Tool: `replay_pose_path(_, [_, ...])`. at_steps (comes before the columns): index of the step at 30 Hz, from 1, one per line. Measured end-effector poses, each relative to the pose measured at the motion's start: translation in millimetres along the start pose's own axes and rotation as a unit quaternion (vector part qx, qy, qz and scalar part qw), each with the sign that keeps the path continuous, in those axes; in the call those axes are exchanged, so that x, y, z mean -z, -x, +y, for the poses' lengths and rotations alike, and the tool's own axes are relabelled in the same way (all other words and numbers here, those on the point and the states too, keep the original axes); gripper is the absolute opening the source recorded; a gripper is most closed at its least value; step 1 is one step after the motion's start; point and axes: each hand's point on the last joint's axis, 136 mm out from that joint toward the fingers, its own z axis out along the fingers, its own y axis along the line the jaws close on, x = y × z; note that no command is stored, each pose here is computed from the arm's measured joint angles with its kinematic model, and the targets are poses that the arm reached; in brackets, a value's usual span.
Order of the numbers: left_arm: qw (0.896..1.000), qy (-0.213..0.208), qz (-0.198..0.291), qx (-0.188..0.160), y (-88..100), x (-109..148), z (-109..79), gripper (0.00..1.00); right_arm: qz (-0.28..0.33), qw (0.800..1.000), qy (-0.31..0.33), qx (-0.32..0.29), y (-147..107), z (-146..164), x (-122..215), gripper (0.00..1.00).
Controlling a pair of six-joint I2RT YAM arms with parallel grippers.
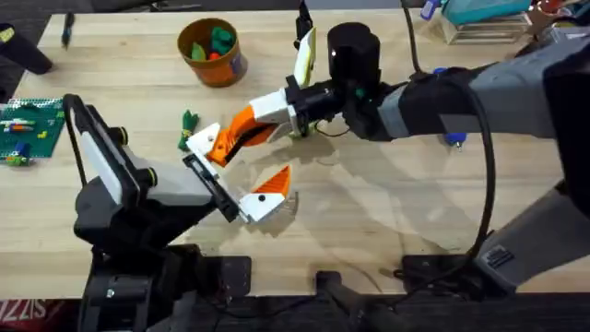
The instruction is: Pick up the gripper from the table and insert it into the empty holder that is missing its gripper. Then pick up a screw, insert it into the mounting hole, and use the screwdriver to tighten it. Finally, clean up the table by picking up the vegetable and placing it into the bucket.
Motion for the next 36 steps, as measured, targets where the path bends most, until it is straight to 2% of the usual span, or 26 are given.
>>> replay_pose_path(8, [1.000, -0.016, -0.003, -0.011, 1.5, -0.1, -5.9, 0.986, -0.012, 0.999, 0.009, 0.037, 7.5, 6.1, 6.6, 0.006])
replay_pose_path(16, [1.000, -0.020, -0.003, -0.012, 1.3, -0.1, -7.2, 0.986, -0.023, 0.998, 0.013, 0.049, 5.0, 2.9, 8.3, 0.006])
replay_pose_path(23, [0.999, -0.030, -0.004, -0.012, 1.4, -0.1, -11.0, 0.986, -0.102, 0.991, 0.030, 0.082, 3.9, -0.2, 20.5, 0.006])
replay_pose_path(24, [1.000, -0.029, -0.003, -0.006, 0.9, -0.2, -10.4, 0.986, -0.139, 0.987, 0.029, 0.070, 0.1, -7.6, 20.0, 0.006])
replay_pose_path(36, [1.000, 0.014, 0.001, 0.001, -0.1, 0.3, 4.8, 0.986, -0.192, 0.979, 0.023, 0.064, 6.4, -7.3, 3.5, 0.006])
